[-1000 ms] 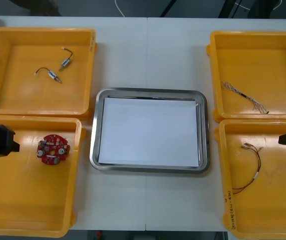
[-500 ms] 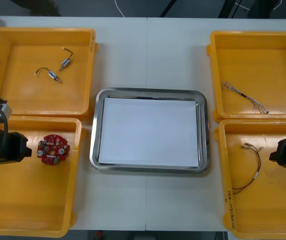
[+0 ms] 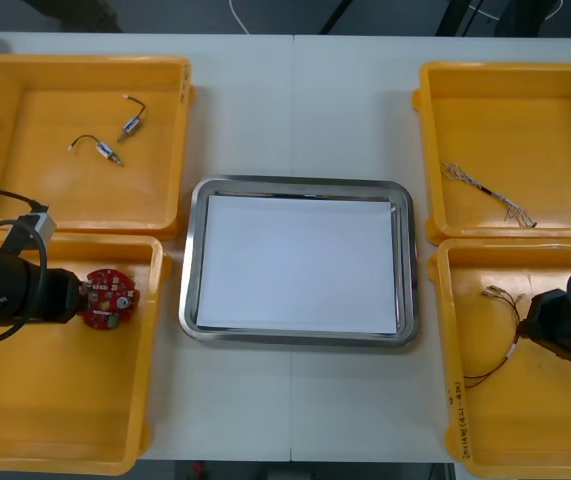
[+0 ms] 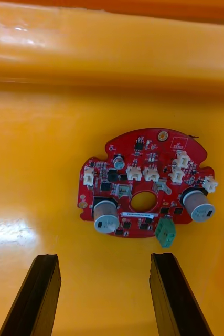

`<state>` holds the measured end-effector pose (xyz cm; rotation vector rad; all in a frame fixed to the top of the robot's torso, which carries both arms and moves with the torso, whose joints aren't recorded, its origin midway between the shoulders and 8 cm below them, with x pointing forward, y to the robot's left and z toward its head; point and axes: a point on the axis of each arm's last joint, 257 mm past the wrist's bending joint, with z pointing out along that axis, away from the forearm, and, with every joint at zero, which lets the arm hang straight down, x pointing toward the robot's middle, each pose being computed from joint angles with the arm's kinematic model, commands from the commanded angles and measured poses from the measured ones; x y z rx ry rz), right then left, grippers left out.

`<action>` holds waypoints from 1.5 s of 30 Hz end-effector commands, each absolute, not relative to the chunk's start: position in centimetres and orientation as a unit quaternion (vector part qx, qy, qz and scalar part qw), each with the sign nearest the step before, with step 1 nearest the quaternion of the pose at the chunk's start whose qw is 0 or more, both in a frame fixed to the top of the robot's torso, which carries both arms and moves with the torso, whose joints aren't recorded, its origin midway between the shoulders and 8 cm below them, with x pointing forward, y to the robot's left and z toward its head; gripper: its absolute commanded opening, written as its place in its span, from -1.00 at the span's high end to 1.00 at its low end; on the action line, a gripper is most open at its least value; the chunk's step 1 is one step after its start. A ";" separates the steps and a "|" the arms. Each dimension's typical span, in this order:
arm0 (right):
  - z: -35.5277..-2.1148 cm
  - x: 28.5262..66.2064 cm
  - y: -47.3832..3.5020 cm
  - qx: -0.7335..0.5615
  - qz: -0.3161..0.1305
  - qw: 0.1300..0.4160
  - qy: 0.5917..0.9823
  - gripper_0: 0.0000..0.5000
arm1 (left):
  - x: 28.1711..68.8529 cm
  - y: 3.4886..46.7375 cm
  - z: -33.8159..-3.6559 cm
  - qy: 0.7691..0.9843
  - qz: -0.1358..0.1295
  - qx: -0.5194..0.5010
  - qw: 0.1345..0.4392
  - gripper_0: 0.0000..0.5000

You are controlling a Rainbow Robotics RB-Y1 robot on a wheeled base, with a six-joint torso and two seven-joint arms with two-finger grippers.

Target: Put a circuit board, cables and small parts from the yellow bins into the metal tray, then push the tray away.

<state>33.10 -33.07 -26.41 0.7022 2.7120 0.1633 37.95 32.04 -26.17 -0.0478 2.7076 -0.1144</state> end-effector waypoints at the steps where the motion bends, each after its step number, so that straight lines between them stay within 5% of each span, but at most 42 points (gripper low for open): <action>1: -28.0 32.1 -33.1 0.261 0.053 0.144 0.953 -1.00 | 38.0 31.2 -28.0 0.976 -0.042 0.014 0.213 -1.00; 19: -30.9 34.2 -33.1 0.279 0.063 0.184 0.940 -1.00 | 38.8 30.9 -29.8 0.975 -0.034 0.029 0.216 -1.00; 40: -33.5 34.0 -31.8 0.299 0.070 0.181 0.934 -1.00 | 40.0 30.8 -30.4 0.972 -0.031 0.026 0.232 -1.00; 42: -33.7 34.1 -31.8 0.300 0.070 0.181 0.934 -1.00 | 40.0 30.7 -30.4 0.972 -0.033 0.027 0.233 -0.44; 43: -34.0 34.0 -31.7 0.299 0.068 0.179 0.935 -1.00 | 40.1 30.6 -30.4 0.971 -0.034 0.028 0.233 0.36; 44: -34.1 34.1 -31.6 0.299 0.068 0.179 0.935 -1.00 | 40.1 30.5 -30.4 0.971 -0.034 0.028 0.233 0.80; 45: -34.3 34.1 -31.5 0.298 0.067 0.179 0.935 -1.00 | 40.1 30.5 -30.3 0.971 -0.033 0.029 0.233 0.99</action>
